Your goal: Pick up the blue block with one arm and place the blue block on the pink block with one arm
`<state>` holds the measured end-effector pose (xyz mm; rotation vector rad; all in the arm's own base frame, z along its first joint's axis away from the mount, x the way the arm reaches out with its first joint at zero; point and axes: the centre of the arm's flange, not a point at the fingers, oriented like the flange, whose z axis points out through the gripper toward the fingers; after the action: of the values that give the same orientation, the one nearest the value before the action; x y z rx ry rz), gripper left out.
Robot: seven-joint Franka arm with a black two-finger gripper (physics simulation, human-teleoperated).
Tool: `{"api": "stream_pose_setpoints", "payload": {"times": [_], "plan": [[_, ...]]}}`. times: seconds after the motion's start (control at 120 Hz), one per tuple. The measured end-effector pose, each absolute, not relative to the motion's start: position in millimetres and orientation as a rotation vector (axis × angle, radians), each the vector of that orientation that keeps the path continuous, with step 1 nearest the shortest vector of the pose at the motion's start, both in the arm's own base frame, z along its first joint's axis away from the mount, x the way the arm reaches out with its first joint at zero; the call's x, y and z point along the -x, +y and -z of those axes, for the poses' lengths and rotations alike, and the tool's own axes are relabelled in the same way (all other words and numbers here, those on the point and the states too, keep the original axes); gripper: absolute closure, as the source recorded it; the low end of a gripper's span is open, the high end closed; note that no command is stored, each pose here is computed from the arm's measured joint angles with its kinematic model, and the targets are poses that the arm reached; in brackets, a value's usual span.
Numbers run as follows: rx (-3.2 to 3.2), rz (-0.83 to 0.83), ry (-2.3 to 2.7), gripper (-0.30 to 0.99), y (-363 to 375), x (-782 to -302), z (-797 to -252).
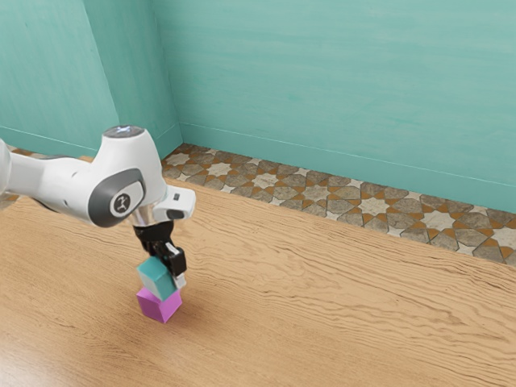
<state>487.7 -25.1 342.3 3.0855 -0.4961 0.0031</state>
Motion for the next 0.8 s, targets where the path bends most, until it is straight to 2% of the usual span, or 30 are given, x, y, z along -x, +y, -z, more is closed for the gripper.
{"api": "stream_pose_setpoints", "payload": {"times": [0.242,0.492,0.8], "plan": [[-3.086,-0.041,-0.348,0.35,-21.7,-492.1,-343.5],[-3.096,0.014,-0.130,0.35,13.3,-484.6,-335.7],[-3.105,0.044,-0.091,0.35,3.4,-483.3,-330.7]]}}
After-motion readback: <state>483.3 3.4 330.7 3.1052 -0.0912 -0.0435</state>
